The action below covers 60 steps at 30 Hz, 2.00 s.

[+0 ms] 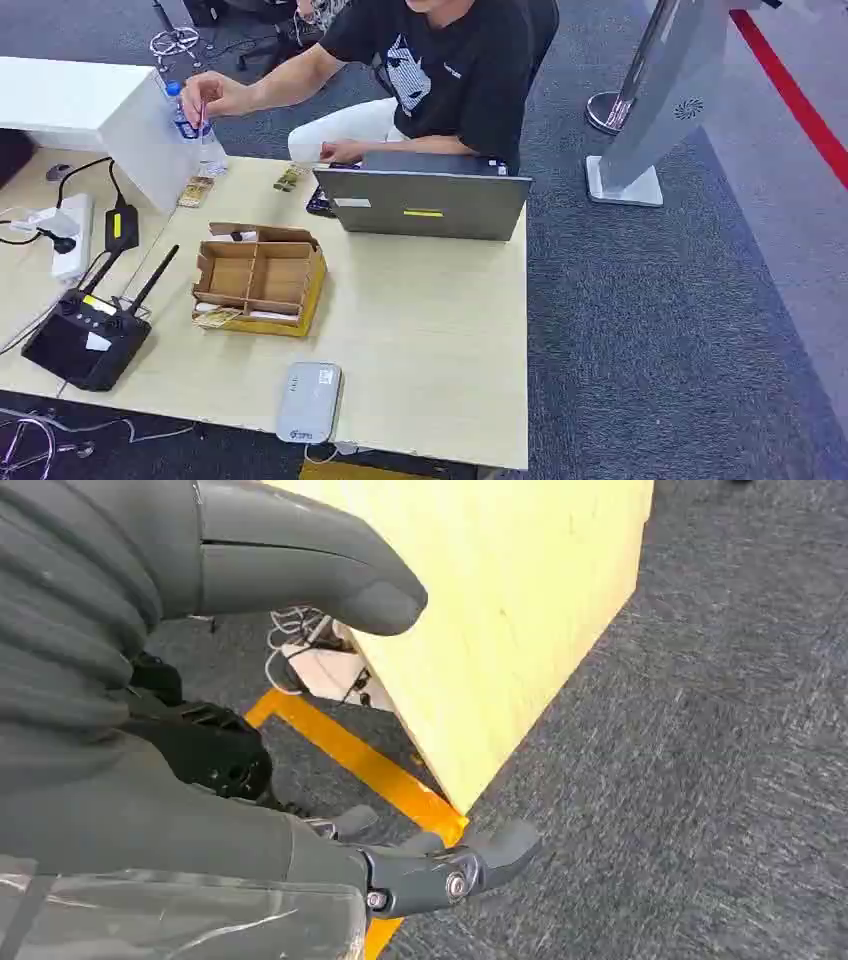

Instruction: Pass the card to the sensor for recognition and then transmit it.

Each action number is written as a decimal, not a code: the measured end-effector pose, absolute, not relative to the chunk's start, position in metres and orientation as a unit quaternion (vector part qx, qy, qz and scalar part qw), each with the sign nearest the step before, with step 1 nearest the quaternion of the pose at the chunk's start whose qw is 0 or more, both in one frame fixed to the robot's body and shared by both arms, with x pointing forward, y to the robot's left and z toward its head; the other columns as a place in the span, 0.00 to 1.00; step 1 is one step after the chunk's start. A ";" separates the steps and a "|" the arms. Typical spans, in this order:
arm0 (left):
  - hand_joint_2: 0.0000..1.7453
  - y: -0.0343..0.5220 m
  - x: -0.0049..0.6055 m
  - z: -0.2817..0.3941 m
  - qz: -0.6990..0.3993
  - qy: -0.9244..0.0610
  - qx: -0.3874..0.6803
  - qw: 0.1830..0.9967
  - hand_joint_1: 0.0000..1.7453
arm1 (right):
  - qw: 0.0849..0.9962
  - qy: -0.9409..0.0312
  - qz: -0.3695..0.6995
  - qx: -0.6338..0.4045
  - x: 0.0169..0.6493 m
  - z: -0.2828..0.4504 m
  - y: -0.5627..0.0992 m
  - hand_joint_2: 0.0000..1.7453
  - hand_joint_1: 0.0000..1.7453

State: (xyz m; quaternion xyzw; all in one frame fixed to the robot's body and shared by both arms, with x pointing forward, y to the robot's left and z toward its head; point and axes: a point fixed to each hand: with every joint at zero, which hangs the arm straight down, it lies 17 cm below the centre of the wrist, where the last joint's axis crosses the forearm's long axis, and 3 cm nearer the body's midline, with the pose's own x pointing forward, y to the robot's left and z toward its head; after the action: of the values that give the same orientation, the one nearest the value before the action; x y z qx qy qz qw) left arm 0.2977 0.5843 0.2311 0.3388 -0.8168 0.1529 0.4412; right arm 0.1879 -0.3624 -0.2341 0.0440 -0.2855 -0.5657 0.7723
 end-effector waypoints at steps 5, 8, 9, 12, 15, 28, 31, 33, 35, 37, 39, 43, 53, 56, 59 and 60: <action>1.00 0.562 0.325 0.267 0.051 -0.822 0.374 0.427 0.00 | 0.776 -0.291 -0.558 0.051 0.192 -0.232 -0.360 1.00 0.00; 1.00 0.544 0.344 0.284 -0.007 -0.822 0.389 0.416 0.00 | 0.777 -0.293 -0.555 0.055 0.195 -0.231 -0.358 1.00 0.00; 1.00 0.539 0.350 0.288 -0.023 -0.821 0.394 0.414 0.00 | 0.777 -0.293 -0.554 0.056 0.196 -0.231 -0.357 1.00 0.00; 1.00 0.522 0.367 0.301 -0.071 -0.817 0.407 0.401 0.00 | 0.780 -0.293 -0.550 0.060 0.198 -0.230 -0.355 1.00 0.00; 1.00 0.505 0.385 0.313 -0.124 -0.809 0.425 0.386 0.00 | 0.782 -0.292 -0.547 0.066 0.199 -0.230 -0.350 1.00 0.00; 1.00 0.400 0.475 0.373 -0.438 -0.627 0.619 0.178 0.00 | 0.800 -0.276 -0.526 0.088 0.209 -0.230 -0.331 1.00 0.00; 1.00 0.391 0.482 0.371 -0.459 -0.621 0.613 0.165 0.00 | 0.801 -0.268 -0.528 0.087 0.203 -0.233 -0.329 1.00 0.00; 1.00 0.388 0.485 0.371 -0.466 -0.621 0.609 0.163 0.00 | 0.800 -0.265 -0.531 0.085 0.201 -0.234 -0.329 1.00 0.00; 1.00 0.388 0.488 0.368 -0.472 -0.620 0.605 0.164 0.00 | 0.799 -0.262 -0.536 0.080 0.199 -0.235 -0.330 1.00 0.00; 1.00 0.390 0.490 0.366 -0.476 -0.618 0.602 0.167 0.00 | 0.797 -0.258 -0.541 0.071 0.195 -0.237 -0.333 1.00 0.00; 1.00 0.393 0.492 0.364 -0.480 -0.616 0.601 0.169 0.00 | 0.796 -0.257 -0.543 0.068 0.193 -0.238 -0.334 1.00 0.00; 1.00 0.395 0.493 0.359 -0.488 -0.611 0.599 0.172 0.00 | 0.794 -0.255 -0.547 0.066 0.190 -0.239 -0.335 1.00 0.00; 1.00 0.394 0.495 0.352 -0.499 -0.607 0.595 0.172 0.00 | 0.794 -0.254 -0.549 0.064 0.189 -0.240 -0.335 1.00 0.00; 1.00 0.393 0.495 0.351 -0.499 -0.608 0.592 0.173 1.00 | 0.794 -0.253 -0.549 0.063 0.188 -0.240 -0.335 1.00 0.00; 1.00 0.393 0.495 0.350 -0.499 -0.610 0.589 0.178 1.00 | 0.794 -0.253 -0.550 0.063 0.187 -0.240 -0.336 1.00 0.00; 1.00 0.394 0.495 0.350 -0.500 -0.610 0.588 0.178 1.00 | 0.794 -0.252 -0.550 0.062 0.186 -0.241 -0.336 1.00 0.00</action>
State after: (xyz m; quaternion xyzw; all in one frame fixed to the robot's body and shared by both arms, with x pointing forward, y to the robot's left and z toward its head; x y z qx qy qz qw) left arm 0.4954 0.3936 0.3501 0.5884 -0.6099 -0.5002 0.1778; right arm 0.1861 -0.3357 -0.2406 0.0624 -0.2520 -0.5504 0.7935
